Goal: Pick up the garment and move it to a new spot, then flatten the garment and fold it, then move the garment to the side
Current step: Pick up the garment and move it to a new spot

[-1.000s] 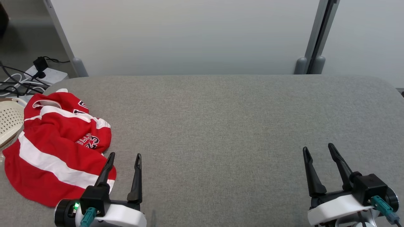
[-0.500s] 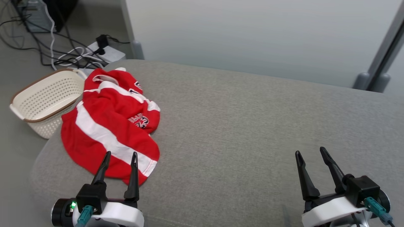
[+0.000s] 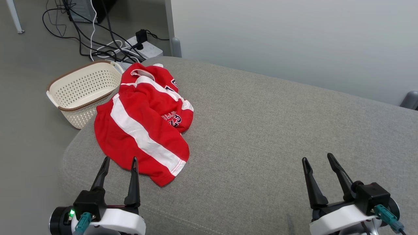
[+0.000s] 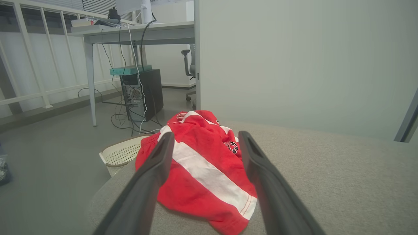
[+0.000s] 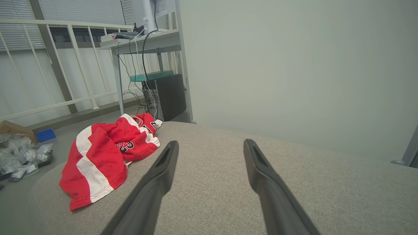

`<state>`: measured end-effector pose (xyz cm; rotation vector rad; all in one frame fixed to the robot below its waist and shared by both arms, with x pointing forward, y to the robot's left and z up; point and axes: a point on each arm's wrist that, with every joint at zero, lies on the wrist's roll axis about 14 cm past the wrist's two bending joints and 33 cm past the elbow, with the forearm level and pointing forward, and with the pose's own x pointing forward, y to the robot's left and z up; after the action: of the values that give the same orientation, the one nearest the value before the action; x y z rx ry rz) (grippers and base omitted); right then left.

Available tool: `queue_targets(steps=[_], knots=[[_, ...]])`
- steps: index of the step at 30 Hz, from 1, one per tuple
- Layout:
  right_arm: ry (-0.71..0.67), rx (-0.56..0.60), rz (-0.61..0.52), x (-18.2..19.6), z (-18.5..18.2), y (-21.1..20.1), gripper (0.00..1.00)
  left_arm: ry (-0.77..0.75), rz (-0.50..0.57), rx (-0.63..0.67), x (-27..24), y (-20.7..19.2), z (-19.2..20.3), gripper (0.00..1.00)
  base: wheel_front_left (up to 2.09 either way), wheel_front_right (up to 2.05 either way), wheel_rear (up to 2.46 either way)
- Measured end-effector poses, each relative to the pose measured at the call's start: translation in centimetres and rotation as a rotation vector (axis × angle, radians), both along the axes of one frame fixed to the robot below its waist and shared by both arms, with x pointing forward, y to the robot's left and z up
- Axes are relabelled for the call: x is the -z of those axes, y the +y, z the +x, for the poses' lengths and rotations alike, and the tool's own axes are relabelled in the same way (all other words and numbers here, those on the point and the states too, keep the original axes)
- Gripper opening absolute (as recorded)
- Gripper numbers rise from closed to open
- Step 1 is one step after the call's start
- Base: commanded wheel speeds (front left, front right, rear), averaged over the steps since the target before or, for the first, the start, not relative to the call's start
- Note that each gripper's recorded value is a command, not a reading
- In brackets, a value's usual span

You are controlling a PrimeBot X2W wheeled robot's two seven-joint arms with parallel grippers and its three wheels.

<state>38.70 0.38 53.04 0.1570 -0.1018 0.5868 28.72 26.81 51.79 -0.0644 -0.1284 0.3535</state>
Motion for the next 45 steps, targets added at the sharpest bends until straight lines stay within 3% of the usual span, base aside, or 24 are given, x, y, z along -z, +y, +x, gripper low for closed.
queue_targets(steps=[10,15,31,45], knots=[[0.034,0.033,-0.007,1.3,-0.1,-1.3,1.00,0.047,-0.121,-0.043,2.4,0.7,0.8,1.00,0.00,0.00,0.00],[0.066,0.025,-0.052,3.3,1.2,-2.2,1.00,0.073,-0.228,-0.067,3.7,1.6,3.7,1.00,0.00,0.00,0.00],[0.110,0.024,-0.111,7.4,6.8,-4.0,1.00,0.253,-0.334,-0.076,9.3,1.3,13.2,1.00,0.00,0.00,0.00],[0.159,0.097,-0.130,9.8,8.2,-7.2,1.00,0.437,-0.365,-0.137,15.1,1.1,16.0,1.00,0.00,0.00,0.00]])
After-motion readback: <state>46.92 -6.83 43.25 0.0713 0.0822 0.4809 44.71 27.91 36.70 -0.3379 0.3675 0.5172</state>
